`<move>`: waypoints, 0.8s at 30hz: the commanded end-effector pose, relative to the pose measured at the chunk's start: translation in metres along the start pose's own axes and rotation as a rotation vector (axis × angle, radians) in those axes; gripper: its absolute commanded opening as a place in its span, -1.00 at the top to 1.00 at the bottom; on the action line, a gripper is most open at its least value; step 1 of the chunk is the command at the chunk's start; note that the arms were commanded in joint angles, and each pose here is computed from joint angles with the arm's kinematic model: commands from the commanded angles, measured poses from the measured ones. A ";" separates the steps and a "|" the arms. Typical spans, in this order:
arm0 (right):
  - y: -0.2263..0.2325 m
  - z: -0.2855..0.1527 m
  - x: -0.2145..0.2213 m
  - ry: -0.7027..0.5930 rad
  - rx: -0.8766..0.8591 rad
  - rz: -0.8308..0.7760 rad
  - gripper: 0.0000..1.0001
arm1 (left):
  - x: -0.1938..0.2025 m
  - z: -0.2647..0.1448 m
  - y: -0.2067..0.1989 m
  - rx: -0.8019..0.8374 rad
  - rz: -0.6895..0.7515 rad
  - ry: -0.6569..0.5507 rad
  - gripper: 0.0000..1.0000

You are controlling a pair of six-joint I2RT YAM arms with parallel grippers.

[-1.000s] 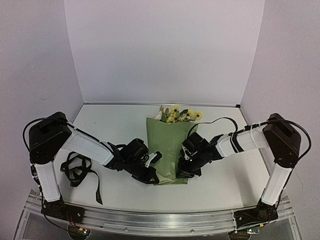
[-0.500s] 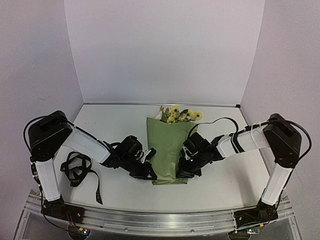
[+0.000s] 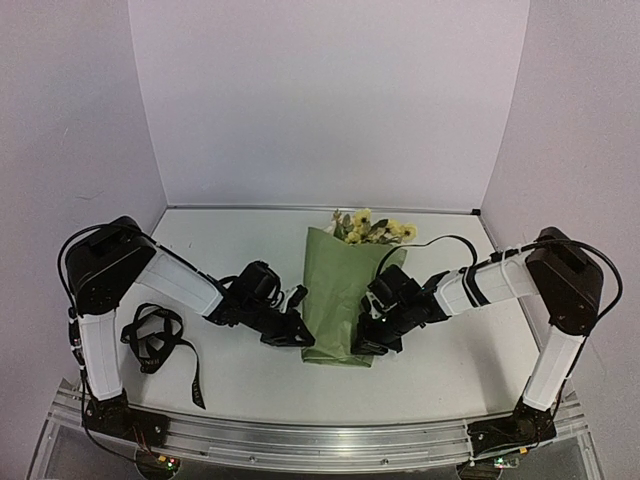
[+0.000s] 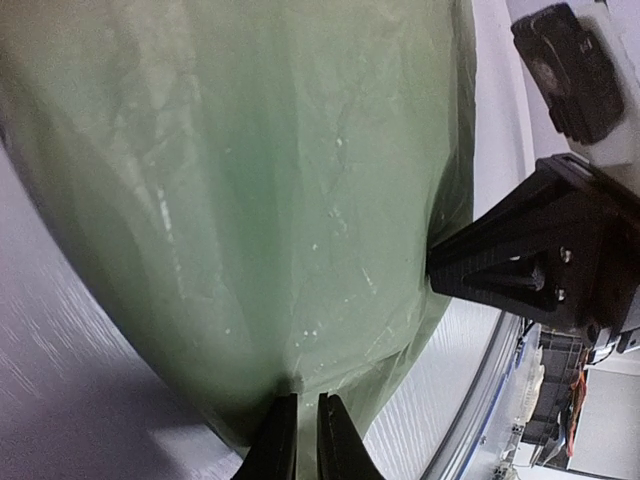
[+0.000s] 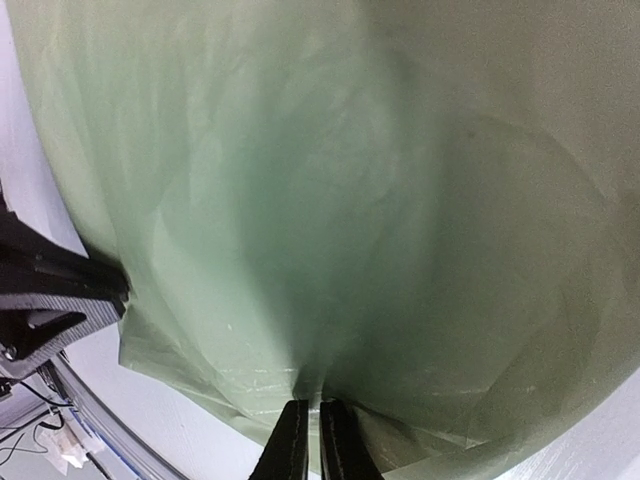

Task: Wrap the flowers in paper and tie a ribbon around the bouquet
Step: Press the fold line on the folded bouquet.

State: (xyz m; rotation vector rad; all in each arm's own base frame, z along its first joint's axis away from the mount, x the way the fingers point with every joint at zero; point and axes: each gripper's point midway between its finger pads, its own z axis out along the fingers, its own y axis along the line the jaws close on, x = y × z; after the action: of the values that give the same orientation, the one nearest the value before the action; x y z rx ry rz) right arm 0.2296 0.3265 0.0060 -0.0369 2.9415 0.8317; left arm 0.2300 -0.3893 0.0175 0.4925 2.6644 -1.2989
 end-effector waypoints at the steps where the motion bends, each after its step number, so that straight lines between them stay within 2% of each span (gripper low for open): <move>1: -0.035 0.006 0.016 0.042 0.111 0.044 0.84 | -0.032 -0.005 0.021 -0.036 -0.063 -0.067 0.77; 11: -0.038 0.008 0.016 0.051 0.109 0.049 0.84 | -0.063 -0.006 0.011 -0.010 -0.031 -0.073 0.69; 16: -0.040 0.006 0.018 0.051 0.112 0.047 0.84 | -0.037 0.002 0.011 -0.011 -0.042 -0.014 0.73; 24: -0.043 0.003 0.022 0.060 0.117 0.020 0.84 | 0.030 0.011 0.007 -0.120 -0.057 0.082 0.85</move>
State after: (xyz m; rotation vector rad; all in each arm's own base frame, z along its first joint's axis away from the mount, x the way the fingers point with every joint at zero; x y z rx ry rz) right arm 0.2301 0.3261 0.0055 -0.0381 2.9331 0.8672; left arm 0.2512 -0.4010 0.0171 0.4454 2.6695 -1.2619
